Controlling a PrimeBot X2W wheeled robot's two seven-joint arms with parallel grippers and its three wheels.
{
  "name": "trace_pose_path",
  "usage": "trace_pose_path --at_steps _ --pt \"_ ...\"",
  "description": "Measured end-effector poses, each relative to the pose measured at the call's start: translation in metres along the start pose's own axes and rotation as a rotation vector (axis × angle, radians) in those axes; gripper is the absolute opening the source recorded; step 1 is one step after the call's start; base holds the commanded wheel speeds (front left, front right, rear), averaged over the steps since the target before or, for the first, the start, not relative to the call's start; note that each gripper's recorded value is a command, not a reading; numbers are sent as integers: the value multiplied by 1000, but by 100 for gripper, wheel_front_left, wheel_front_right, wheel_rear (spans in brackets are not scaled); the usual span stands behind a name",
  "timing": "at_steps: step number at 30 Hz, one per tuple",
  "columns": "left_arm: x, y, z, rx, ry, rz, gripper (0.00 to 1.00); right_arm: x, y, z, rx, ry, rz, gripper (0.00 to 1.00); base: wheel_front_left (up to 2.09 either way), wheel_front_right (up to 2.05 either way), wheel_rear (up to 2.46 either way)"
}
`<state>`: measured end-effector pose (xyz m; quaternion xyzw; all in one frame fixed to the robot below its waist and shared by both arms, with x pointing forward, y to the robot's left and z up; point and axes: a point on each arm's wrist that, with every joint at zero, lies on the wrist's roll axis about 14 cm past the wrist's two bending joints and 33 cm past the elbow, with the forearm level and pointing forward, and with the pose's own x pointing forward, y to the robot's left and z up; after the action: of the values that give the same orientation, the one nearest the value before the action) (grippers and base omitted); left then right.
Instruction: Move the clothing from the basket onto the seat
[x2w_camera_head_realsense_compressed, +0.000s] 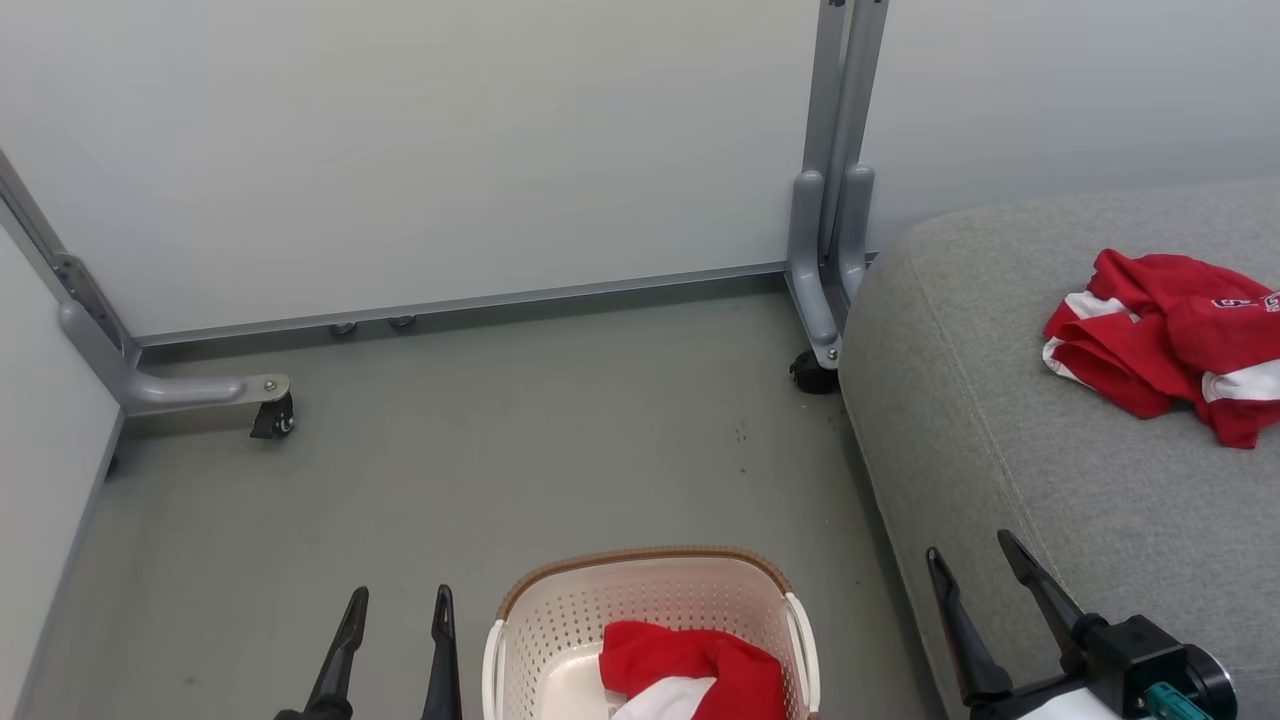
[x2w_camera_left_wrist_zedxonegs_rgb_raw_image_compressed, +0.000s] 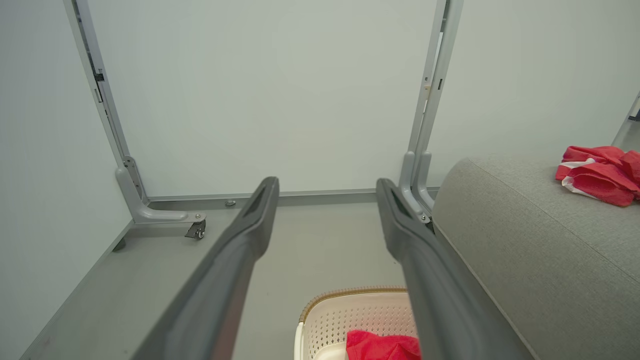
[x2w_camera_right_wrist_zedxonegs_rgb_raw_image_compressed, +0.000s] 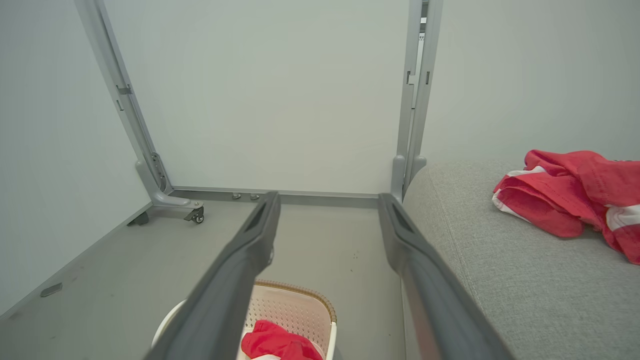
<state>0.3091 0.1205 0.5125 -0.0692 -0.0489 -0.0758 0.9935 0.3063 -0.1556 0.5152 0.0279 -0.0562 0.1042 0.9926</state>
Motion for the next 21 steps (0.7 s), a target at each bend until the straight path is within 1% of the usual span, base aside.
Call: trace_pose_path --at_steps 8,21 --pt "1 0 -2 -1 8 1 100 1 -3 -1 2 5 -9 100 0 0 0" --pt "0 -1 -8 -8 26 -2 100 5 2 -6 -8 23 16 100 0 0 0"
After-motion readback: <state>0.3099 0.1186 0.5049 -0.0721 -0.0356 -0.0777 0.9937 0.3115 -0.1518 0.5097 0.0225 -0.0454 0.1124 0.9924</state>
